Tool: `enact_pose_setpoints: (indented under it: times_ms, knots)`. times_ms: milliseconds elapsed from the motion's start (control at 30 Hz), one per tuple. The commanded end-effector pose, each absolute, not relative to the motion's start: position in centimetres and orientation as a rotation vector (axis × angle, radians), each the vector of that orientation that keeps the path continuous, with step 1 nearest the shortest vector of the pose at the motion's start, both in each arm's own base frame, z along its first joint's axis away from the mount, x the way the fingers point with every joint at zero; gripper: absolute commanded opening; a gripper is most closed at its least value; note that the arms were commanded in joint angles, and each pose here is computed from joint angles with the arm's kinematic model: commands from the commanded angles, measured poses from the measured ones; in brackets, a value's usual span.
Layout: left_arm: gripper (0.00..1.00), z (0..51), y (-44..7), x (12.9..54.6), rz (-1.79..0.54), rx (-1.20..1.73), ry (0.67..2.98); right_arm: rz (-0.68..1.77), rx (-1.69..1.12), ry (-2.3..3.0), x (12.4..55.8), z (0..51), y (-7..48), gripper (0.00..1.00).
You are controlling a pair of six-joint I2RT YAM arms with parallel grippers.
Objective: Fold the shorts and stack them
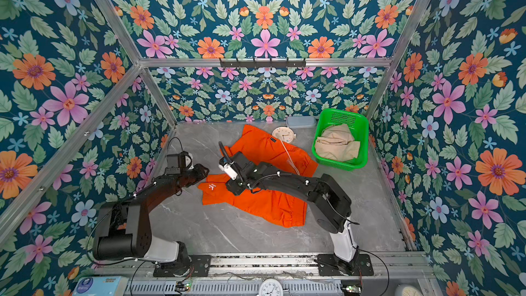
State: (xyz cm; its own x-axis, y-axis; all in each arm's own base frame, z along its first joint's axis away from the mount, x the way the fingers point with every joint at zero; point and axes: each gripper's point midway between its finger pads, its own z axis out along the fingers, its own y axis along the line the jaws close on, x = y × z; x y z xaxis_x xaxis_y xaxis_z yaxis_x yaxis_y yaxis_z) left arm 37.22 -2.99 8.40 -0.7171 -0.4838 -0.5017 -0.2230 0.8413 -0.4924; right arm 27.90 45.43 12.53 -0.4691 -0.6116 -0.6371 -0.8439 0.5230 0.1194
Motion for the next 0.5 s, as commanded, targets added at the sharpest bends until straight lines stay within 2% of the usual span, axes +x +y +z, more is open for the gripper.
enact_pose_setpoints:
  times_ms: [0,233,467]
  knots:
    - [0.48,9.6,-1.3,37.1,-0.51,-0.557,2.34,0.517,-1.267,2.08,28.4,13.0,48.5,0.59]
    - [0.49,11.7,3.3,37.2,-0.5,-0.676,2.239,0.557,-1.344,2.001,28.9,10.5,54.7,0.62]
    - [0.49,12.8,5.3,37.2,-0.514,-0.722,2.186,0.562,-1.387,1.973,30.0,7.8,57.7,0.67]
